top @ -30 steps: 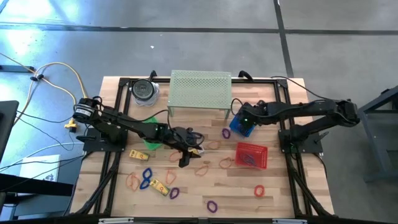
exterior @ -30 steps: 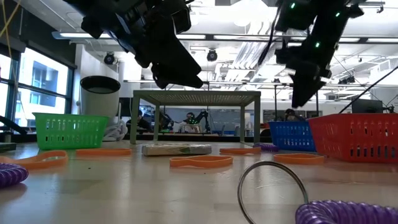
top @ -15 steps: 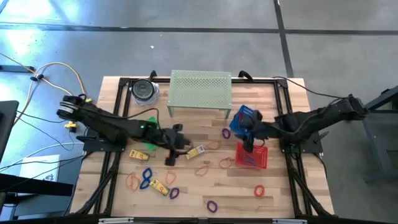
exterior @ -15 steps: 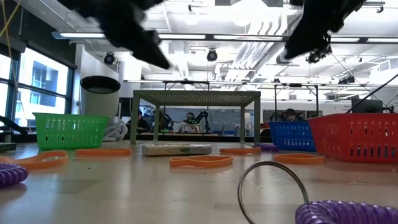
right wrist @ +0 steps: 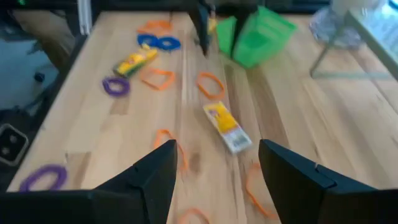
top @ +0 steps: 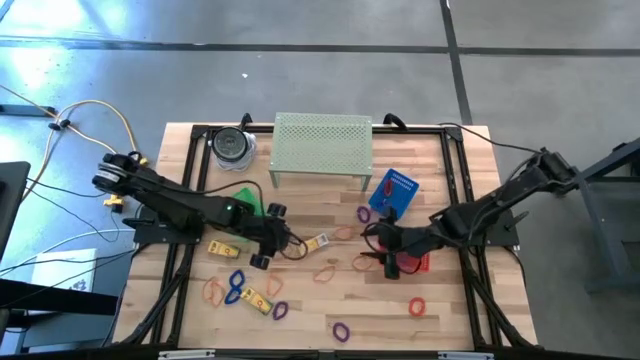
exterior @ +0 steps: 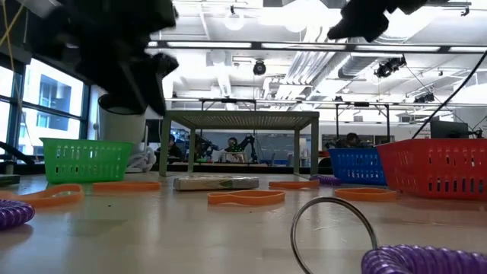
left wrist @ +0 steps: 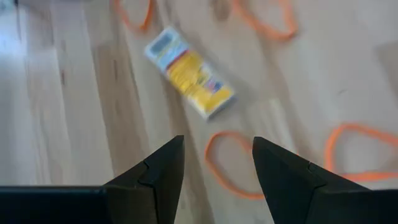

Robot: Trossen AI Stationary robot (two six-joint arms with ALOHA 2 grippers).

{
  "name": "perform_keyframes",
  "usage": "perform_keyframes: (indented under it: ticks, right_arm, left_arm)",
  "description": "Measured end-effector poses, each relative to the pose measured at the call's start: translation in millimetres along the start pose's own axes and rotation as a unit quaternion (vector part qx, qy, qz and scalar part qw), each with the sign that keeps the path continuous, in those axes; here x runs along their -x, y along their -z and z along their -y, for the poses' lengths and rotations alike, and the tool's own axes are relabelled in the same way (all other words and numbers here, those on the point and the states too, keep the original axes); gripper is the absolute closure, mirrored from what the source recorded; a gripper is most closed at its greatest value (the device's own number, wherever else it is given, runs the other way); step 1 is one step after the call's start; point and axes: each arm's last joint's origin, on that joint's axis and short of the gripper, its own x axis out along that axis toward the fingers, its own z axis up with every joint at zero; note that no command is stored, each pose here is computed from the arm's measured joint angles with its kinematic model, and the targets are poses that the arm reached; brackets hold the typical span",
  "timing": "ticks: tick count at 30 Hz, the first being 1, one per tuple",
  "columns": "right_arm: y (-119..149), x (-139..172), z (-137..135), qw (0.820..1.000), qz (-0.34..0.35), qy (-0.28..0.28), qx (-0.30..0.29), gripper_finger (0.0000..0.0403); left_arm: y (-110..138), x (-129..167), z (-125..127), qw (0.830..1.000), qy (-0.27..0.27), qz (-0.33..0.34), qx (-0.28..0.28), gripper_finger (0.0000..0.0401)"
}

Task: Pick & Place Office Desk Supplies
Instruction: Put the orange rubberband into the red basket

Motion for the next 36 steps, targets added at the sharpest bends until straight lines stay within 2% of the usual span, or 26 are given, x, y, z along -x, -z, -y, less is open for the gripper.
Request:
perform_keyframes:
  ticks: [7,12,14,30,36]
  right_arm:
    - [1,-13,-5,1.0,0.01,-0.001,0.002,0.0187]
    - [2,-16,-6,1.0,0.01,0.001,0.003,0.0187]
    - [2,-16,-6,1.0,0.011,0.001,0.002,0.0187]
    - [1,-16,-7,1.0,0.015,-0.005,0.0,0.0187]
    - [1,-16,-9,0.999,0.006,-0.042,-0.002,0.0188]
  left_arm:
    - [10,-28,-11,0.997,-0.011,-0.061,0.042,0.022]
    - [14,-41,-9,0.994,0.039,-0.083,0.061,0.022]
    - [15,-45,-7,0.993,0.042,-0.09,0.068,0.022]
    - [23,-67,-10,0.988,-0.001,-0.128,0.086,0.022]
    - [24,-69,-11,0.986,-0.004,-0.136,0.094,0.0224]
